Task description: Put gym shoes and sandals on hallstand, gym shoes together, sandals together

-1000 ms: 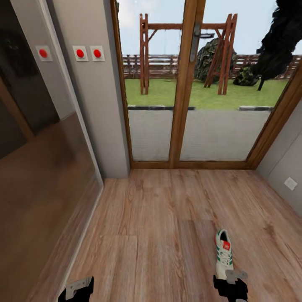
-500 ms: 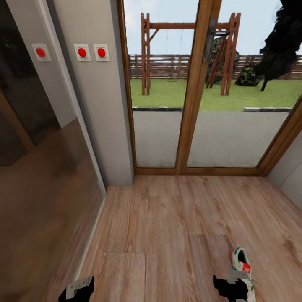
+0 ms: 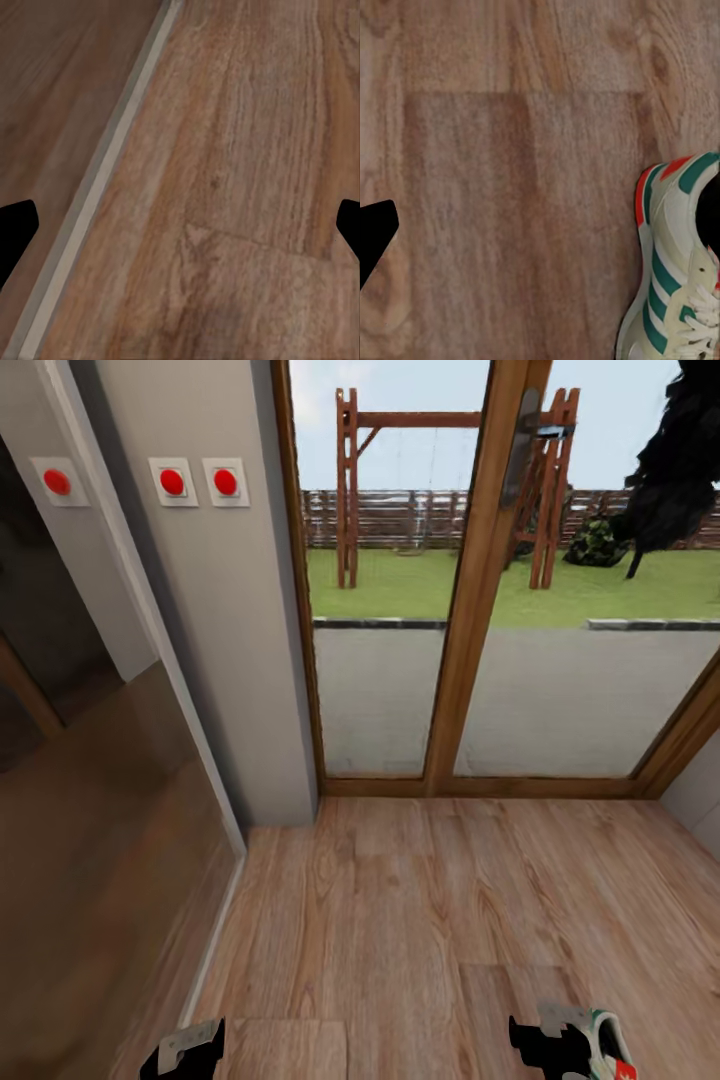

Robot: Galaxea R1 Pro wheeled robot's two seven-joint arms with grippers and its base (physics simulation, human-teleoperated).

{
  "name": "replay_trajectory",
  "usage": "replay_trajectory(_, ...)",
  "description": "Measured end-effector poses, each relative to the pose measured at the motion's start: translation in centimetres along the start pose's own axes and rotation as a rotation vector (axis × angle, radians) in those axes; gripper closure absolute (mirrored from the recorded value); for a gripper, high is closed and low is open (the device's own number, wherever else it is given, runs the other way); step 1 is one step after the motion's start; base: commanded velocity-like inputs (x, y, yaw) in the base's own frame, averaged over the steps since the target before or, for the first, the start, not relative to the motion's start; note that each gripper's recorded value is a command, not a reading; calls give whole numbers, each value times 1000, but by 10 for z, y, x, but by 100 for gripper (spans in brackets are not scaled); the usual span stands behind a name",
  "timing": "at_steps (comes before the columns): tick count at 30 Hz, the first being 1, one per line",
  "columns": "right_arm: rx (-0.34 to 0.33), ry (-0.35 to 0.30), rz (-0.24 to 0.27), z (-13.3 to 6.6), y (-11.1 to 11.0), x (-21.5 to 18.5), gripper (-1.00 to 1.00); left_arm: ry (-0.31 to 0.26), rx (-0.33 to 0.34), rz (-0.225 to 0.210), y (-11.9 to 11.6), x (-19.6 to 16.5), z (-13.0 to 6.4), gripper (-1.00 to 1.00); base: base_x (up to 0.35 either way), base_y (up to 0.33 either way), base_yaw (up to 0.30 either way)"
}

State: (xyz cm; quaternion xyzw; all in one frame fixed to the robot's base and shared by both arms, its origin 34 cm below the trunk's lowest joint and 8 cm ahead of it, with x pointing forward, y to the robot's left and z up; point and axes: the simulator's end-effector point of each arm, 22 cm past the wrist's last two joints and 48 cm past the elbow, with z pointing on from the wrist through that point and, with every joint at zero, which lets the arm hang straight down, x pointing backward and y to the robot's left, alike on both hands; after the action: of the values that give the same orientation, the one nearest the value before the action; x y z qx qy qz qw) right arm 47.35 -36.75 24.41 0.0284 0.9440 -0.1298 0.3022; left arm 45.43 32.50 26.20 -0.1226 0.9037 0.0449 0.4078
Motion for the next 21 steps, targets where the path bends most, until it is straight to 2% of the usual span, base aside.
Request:
replay_trajectory(6, 0, 0, 0, 0, 0, 0, -100, -3, 0, 1, 1, -1, 0, -100, 309, 0, 0)
replay_trajectory(11, 0, 0, 0, 0, 0, 0, -100, -3, -1, 1, 1, -1, 0, -100, 190, 0, -5)
replay_trajectory(21, 0, 0, 0, 0, 0, 0, -100, -3, -2, 1, 1, -1, 1, -100, 100, 0, -193)
